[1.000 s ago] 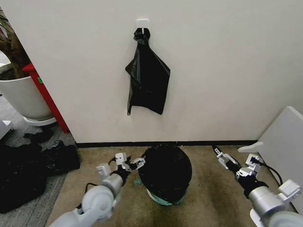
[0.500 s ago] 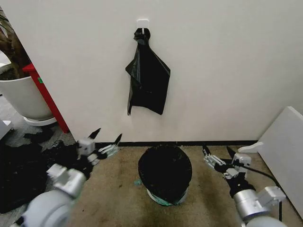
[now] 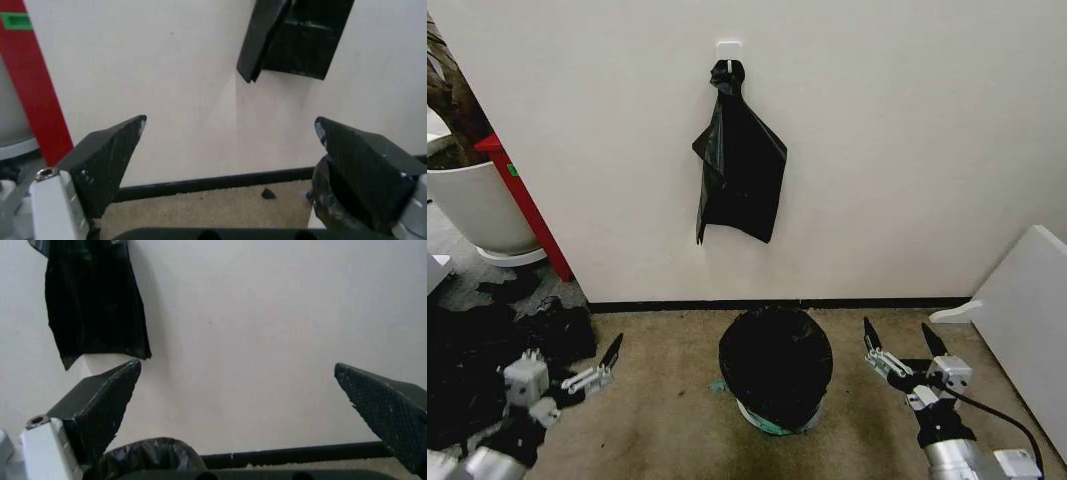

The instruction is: Place the garbage bag over the trash bin.

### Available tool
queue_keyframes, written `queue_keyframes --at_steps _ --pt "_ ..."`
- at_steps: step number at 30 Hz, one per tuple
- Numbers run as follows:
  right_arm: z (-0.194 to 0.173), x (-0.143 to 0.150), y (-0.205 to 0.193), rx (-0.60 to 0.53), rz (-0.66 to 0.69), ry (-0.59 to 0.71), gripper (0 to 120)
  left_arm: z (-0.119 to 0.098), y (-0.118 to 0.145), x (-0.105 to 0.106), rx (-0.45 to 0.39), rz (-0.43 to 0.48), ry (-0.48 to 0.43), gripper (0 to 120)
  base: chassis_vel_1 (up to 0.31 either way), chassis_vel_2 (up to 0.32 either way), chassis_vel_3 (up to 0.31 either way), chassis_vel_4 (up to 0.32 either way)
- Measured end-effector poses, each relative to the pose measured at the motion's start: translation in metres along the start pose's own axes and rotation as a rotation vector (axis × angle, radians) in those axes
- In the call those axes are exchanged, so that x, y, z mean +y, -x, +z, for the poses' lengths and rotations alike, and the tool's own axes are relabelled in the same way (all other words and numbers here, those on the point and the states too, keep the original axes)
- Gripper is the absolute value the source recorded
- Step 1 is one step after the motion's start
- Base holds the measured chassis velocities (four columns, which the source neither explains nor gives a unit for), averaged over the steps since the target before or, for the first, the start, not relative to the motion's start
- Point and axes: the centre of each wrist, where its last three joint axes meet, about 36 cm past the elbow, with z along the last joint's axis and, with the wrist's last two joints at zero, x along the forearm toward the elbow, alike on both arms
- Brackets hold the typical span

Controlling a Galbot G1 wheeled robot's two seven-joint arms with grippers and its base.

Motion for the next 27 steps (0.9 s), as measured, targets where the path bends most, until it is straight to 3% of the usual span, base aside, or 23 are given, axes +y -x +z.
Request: queue_keyframes --at_steps 7,27 --pt "0.002 -0.003 -0.009 0.013 -0.017 -0.007 100 0.000 0.004 -0.011 -0.030 -0.008 -0.006 100 0.000 0.000 0.000 0.000" --pt "0.004 -0.007 -0.011 0.021 -0.001 0.016 100 -0.003 0.017 -0.008 -0.012 0.001 0.007 100 0.000 0.000 0.000 0.000"
